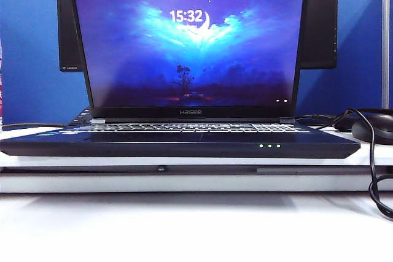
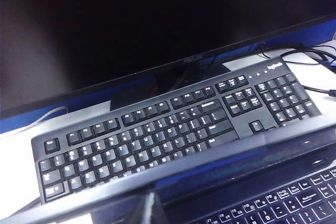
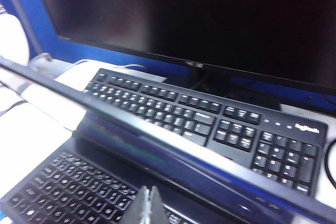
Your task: Open the lid of the black laptop.
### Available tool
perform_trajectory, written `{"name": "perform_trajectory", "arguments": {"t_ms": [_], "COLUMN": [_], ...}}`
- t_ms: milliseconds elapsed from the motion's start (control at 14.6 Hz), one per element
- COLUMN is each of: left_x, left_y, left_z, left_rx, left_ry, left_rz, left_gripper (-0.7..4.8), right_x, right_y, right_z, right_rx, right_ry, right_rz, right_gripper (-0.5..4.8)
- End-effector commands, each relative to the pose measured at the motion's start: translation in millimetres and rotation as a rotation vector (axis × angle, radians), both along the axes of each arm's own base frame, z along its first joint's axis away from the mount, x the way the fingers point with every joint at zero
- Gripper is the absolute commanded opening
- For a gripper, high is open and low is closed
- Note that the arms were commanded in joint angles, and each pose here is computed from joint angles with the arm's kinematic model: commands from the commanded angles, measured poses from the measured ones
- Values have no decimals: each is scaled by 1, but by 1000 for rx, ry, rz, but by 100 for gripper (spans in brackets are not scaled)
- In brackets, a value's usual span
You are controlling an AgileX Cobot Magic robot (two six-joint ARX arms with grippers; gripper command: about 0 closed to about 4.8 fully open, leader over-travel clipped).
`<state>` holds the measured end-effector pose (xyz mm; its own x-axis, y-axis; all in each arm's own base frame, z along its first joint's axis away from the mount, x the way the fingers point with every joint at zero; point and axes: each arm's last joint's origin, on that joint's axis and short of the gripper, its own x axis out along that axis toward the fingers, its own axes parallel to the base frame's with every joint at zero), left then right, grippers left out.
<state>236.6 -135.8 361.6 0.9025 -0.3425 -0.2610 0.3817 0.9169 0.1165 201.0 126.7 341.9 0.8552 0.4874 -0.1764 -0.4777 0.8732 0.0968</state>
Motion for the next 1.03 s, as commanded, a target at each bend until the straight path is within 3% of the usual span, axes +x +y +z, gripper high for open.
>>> {"name": "perform_trajectory", "arguments": {"t_ms": [69, 1028], "left_x": [0, 0], "left_y": [0, 0], "left_z": [22, 23], "left_rx": [-87, -75], "left_ry": [-149, -162], "left_rz": [-13, -20], "left_gripper": [-6, -6], "right_x": [6, 22], "right_y": [4, 3], "right_z": [0, -1], "right_rx": [7, 26], "right_ry": [-18, -77], "right_rz": [-4, -88], "right_gripper": [-1, -1]}}
